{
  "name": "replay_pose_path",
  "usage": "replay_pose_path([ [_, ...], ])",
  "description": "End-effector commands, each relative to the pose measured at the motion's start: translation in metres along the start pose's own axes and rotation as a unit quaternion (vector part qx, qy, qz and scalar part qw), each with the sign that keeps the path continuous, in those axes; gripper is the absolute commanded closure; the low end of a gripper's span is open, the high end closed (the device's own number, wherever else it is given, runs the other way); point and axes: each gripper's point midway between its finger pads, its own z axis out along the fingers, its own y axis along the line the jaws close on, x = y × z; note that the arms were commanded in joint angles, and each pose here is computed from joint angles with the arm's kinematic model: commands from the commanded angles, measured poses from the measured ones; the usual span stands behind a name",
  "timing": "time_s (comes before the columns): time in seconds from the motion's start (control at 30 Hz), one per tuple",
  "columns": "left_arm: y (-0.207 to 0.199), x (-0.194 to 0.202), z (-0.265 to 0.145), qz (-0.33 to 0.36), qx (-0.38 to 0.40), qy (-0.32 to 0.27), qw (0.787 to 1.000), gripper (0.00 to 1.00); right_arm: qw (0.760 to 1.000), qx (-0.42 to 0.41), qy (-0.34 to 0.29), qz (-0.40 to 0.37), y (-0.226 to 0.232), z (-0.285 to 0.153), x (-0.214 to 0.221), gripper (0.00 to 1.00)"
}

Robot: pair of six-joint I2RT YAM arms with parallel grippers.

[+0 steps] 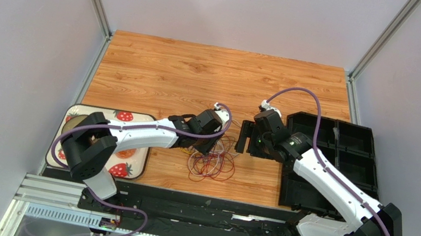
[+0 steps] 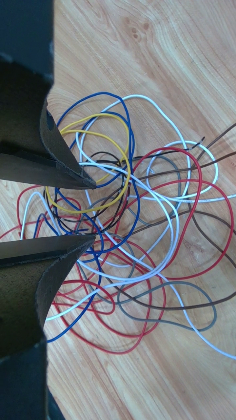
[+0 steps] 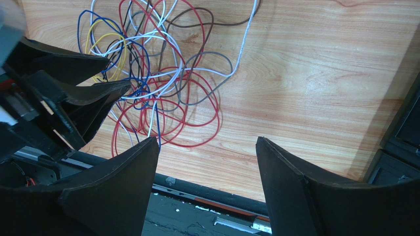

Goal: Untangle the cables

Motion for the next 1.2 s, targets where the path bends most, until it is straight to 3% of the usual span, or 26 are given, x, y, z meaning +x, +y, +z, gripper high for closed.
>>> replay_pose_path([
  [0.0, -0.004, -0.010, -0.003, 0.021, 0.005, -0.005, 1.000, 0.52, 1.000, -0.002, -0.018, -0.004, -0.003, -0.004, -0.006, 0.23],
  [0.43, -0.003, 0.003, -0.004, 0.014, 0.004, 0.010, 1.000, 0.59, 1.000, 0.002, -0.008, -0.008, -0.004, 0.003, -0.004, 0.23],
  [0.77, 0.011, -0.008, 0.016, 0.016, -0.056, 0.011, 0.998, 0.62, 1.000, 0.002, -0.008, -0.007, -0.005, 0.003, -0.003, 0.23],
  [0.87, 0.008, -0.009, 0.023, 0.023, -0.053, 0.024, 0.998, 0.74, 1.000, 0.007, -0.011, -0.010, -0.008, 0.001, -0.004, 0.23],
  [0.93, 0.007, -0.012, 0.023, 0.019, -0.055, 0.025, 0.998, 0.97, 1.000, 0.010, -0.013, -0.009, -0.011, 0.000, -0.004, 0.23],
  [0.97, 0.008, -0.013, 0.021, 0.017, -0.057, 0.023, 0.998, 1.00, 1.000, 0.010, -0.012, -0.010, -0.011, 0.000, -0.004, 0.23],
  [1.17, 0.013, -0.050, -0.021, 0.008, -0.075, -0.007, 0.997, 1.00, 1.000, 0.007, -0.009, -0.009, -0.010, 0.001, -0.003, 0.23],
])
